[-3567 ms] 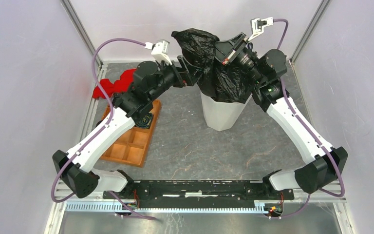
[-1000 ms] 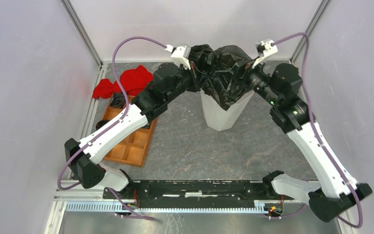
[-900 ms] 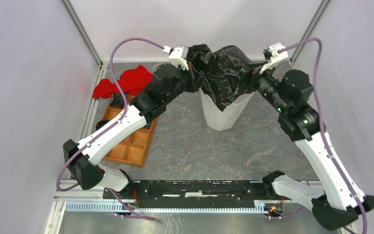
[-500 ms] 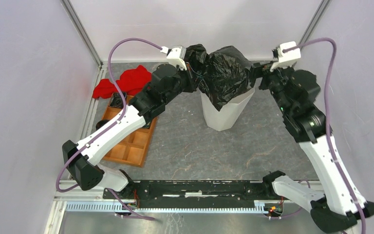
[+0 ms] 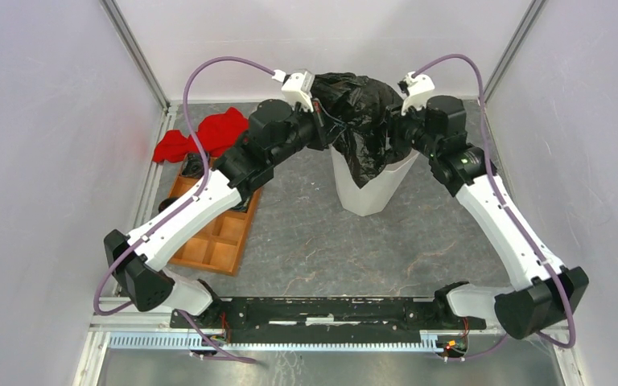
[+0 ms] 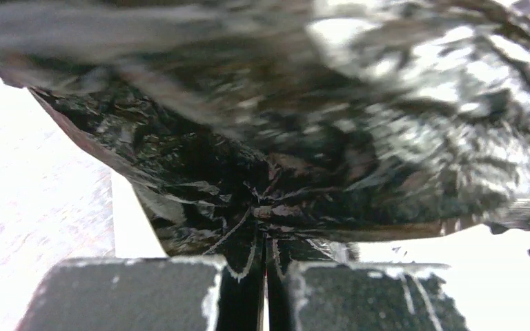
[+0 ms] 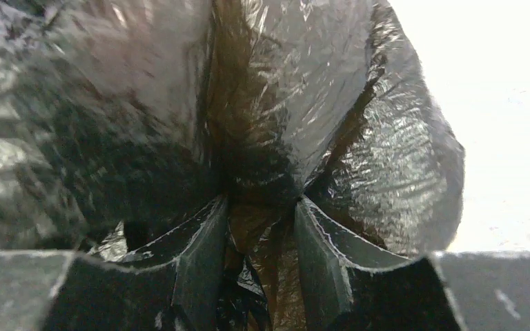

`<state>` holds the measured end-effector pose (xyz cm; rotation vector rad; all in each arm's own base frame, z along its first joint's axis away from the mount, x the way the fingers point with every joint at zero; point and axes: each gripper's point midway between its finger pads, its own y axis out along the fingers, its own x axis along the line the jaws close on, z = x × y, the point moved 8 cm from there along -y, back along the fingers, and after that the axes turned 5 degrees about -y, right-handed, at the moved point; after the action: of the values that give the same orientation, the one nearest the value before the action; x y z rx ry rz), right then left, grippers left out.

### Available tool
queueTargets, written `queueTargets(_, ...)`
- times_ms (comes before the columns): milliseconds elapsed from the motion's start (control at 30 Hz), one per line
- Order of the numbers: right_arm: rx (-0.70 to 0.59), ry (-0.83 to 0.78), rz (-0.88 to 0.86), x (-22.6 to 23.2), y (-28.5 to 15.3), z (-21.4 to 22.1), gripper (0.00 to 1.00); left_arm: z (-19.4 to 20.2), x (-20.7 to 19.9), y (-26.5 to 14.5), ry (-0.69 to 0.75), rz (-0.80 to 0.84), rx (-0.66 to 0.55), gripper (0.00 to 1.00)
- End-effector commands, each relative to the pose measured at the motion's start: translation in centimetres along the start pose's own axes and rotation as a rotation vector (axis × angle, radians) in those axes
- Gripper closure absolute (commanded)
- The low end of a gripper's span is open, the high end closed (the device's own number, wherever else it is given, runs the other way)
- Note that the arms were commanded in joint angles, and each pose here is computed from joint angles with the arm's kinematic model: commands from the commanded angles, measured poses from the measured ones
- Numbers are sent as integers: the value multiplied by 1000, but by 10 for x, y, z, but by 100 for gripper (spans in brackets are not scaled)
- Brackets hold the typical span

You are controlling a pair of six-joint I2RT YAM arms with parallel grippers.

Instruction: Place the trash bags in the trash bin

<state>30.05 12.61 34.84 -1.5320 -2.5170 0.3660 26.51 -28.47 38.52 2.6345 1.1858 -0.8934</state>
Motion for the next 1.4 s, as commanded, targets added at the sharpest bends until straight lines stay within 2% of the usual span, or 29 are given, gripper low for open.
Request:
queueTargets(0,73,49,-39,3,18,7,55,-23,-27,4,-59,134,-46,98)
queueTargets(133,175,37,-58,2,33,19,55,-25,-24,11,-95,104,-60,98)
queueTargets(467,413,-44,-51,11,60,57,55,-9,-8,44,-175,37,12,98)
queueTargets(567,444,-64,-41,9,62,63,52,-2,-4,52,-187,36,40,98)
queueTargets(833,378,-81,-15,7,45,32,45,17,9,61,-203,23,74,98)
queueTargets(900,340,-87,-1,6,38,19,41,22,14,64,-188,9,86,98)
queueTargets(967,309,-94,11,6,34,14,31,28,18,66,-177,0,96,98)
queueTargets(1033,306,-105,21,4,35,17,25,35,23,67,-176,-14,106,98)
queueTargets(1133,326,-113,54,0,35,19,23,44,30,67,-180,-28,116,98)
queueTargets(1367,245,-130,66,0,11,-3,14,55,36,68,-188,-34,131,98)
